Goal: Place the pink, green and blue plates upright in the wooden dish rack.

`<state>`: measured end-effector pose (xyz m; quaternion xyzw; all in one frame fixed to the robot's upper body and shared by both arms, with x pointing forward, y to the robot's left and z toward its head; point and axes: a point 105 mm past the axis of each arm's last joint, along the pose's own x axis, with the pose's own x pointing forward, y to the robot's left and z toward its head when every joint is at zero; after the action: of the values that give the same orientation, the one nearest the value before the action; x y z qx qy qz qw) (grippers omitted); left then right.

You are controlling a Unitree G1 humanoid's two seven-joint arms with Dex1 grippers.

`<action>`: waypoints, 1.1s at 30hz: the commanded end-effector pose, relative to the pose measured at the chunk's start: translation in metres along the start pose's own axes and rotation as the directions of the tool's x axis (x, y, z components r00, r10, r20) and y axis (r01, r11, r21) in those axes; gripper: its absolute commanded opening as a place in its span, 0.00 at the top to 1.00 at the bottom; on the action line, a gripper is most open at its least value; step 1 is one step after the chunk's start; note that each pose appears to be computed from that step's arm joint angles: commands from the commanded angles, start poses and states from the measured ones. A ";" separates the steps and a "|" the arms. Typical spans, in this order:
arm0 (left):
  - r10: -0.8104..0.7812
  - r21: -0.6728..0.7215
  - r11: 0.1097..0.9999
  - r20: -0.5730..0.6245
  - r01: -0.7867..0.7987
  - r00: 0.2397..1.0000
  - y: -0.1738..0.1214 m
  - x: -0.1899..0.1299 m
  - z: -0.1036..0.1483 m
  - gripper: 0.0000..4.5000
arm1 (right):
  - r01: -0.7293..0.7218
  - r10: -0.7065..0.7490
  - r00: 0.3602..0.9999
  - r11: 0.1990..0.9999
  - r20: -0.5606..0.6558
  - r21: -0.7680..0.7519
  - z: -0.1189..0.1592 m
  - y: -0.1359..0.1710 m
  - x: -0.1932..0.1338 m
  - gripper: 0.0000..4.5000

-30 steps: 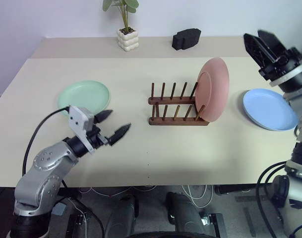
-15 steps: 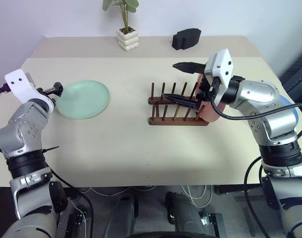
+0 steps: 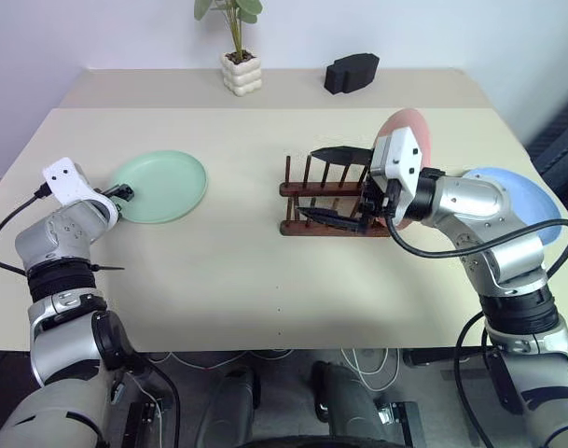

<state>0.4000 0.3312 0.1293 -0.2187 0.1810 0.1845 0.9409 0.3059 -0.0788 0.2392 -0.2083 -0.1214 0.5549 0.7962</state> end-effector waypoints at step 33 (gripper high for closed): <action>-0.640 0.474 0.768 0.558 0.430 0.528 -0.207 -0.171 0.087 0.98 | 0.178 -0.243 0.970 0.771 -0.024 -0.612 0.011 -0.035 0.061 0.00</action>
<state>0.3727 0.1616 0.3293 -0.0674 -0.2086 -0.0699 0.9732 0.3537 -0.0360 0.2454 -0.4512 -0.2349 0.4040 0.7602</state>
